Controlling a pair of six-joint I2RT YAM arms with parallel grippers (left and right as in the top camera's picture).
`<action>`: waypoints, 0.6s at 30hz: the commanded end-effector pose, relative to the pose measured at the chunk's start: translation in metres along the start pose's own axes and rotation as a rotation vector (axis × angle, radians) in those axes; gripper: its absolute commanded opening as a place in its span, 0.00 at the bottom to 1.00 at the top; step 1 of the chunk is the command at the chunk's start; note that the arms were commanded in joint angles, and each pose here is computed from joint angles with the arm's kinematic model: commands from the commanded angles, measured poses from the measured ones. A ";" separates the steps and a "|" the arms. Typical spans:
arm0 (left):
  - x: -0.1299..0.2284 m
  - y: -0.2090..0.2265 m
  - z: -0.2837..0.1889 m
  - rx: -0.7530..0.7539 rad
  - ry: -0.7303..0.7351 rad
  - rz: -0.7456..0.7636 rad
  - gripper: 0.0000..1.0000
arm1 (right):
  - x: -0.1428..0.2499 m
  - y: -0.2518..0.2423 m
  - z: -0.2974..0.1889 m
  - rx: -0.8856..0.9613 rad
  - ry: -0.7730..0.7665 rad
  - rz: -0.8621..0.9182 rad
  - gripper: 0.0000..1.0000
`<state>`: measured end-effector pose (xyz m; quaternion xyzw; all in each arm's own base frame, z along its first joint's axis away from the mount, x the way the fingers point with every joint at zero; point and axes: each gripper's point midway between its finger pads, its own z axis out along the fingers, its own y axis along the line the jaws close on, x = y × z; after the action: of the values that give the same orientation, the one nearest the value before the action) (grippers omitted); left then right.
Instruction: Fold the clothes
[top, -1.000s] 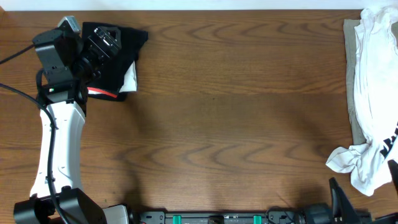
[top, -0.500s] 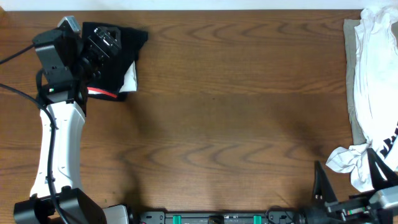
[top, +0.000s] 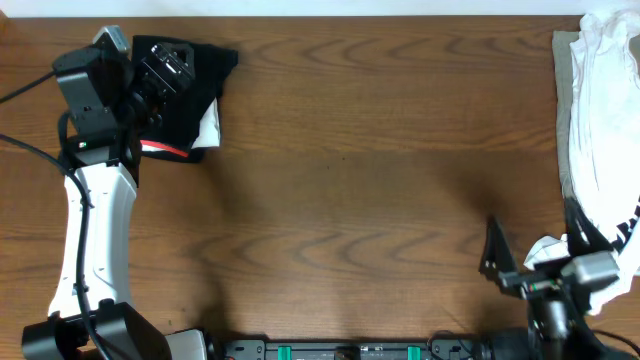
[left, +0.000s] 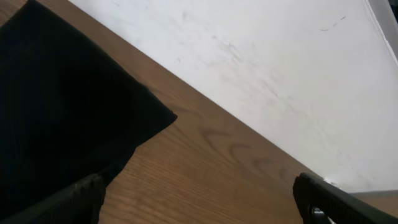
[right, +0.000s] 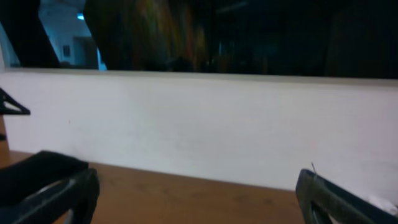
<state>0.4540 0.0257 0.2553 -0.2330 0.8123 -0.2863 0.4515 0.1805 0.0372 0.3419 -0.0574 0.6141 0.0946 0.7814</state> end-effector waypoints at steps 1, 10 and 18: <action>-0.003 -0.001 0.001 -0.003 -0.007 0.010 0.98 | 0.027 -0.006 0.009 0.018 0.017 0.034 0.99; -0.003 -0.001 0.001 -0.003 -0.007 0.010 0.98 | 0.081 -0.027 0.024 0.107 -0.005 0.134 0.99; -0.003 -0.001 0.001 -0.003 -0.007 0.010 0.98 | 0.108 -0.034 0.026 0.140 -0.023 0.135 0.99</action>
<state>0.4540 0.0257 0.2553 -0.2330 0.8123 -0.2863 0.4515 0.2344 0.0259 0.2502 0.0177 0.6120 0.1131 0.7826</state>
